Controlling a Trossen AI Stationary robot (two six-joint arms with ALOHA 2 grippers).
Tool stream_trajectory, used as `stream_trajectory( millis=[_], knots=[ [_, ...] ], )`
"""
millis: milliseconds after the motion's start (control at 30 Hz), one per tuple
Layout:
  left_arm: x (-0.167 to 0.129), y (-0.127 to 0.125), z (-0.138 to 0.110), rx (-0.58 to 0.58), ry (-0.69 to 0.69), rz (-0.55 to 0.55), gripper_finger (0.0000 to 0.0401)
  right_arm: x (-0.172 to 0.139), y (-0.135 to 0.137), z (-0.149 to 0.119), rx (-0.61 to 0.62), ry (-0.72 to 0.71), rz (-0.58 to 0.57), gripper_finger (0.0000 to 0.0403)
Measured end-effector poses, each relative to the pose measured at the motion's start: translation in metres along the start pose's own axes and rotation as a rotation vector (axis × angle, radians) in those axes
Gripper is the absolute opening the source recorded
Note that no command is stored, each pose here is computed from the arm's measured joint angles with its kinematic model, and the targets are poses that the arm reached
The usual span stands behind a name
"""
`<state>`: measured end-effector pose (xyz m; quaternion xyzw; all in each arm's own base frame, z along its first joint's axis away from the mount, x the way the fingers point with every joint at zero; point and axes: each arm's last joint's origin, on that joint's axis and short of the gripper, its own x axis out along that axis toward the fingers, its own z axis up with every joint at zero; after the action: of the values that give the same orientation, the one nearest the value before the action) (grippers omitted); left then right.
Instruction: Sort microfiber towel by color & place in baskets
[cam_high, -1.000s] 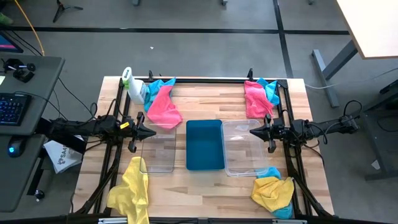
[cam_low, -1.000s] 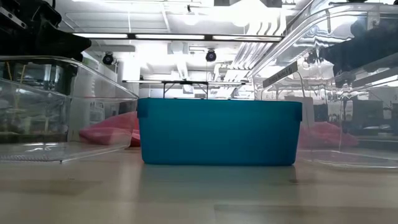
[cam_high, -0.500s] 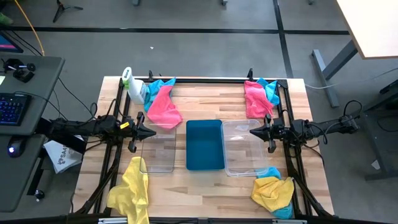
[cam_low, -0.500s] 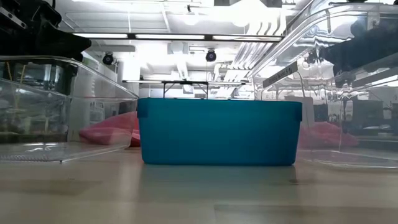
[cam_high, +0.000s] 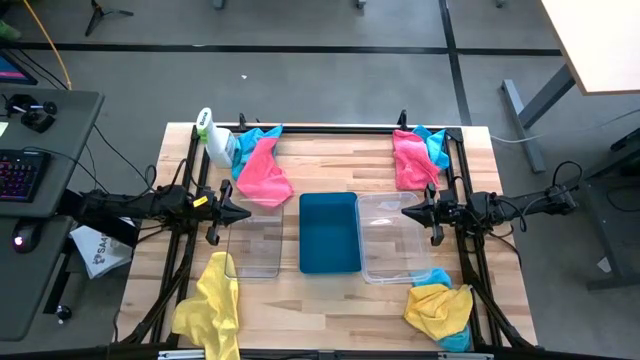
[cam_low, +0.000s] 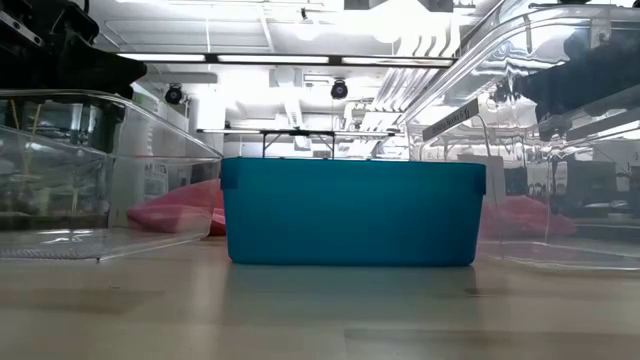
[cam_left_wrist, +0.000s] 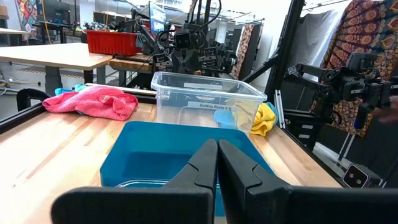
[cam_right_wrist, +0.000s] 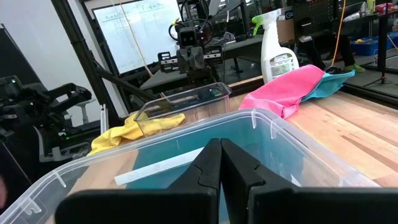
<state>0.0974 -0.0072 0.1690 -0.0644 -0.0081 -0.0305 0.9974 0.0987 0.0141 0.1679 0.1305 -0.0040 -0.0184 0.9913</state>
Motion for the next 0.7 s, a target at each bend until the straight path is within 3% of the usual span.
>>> stream_trajectory(
  millis=[267, 367, 567, 700],
  knots=[
    [0.000, 0.000, 0.000, 0.000, 0.000, 0.000, 0.0001, 0.000, 0.000, 0.000, -0.005, -0.002, -0.006, 0.0000],
    [0.000, 0.000, 0.000, 0.000, 0.000, 0.000, 0.0001, 0.000, -0.002, 0.005, -0.003, -0.067, -0.080, 0.0000],
    [0.000, 0.000, 0.000, 0.000, 0.001, 0.000, 0.0001, -0.019, -0.002, 0.056, 0.654, -0.712, -0.132, 0.0000],
    [0.000, 0.000, 0.000, 0.000, 0.000, 0.000, 0.0001, -0.029, -0.006, 0.072, 0.649, -0.881, -0.223, 0.0000]
  ],
)
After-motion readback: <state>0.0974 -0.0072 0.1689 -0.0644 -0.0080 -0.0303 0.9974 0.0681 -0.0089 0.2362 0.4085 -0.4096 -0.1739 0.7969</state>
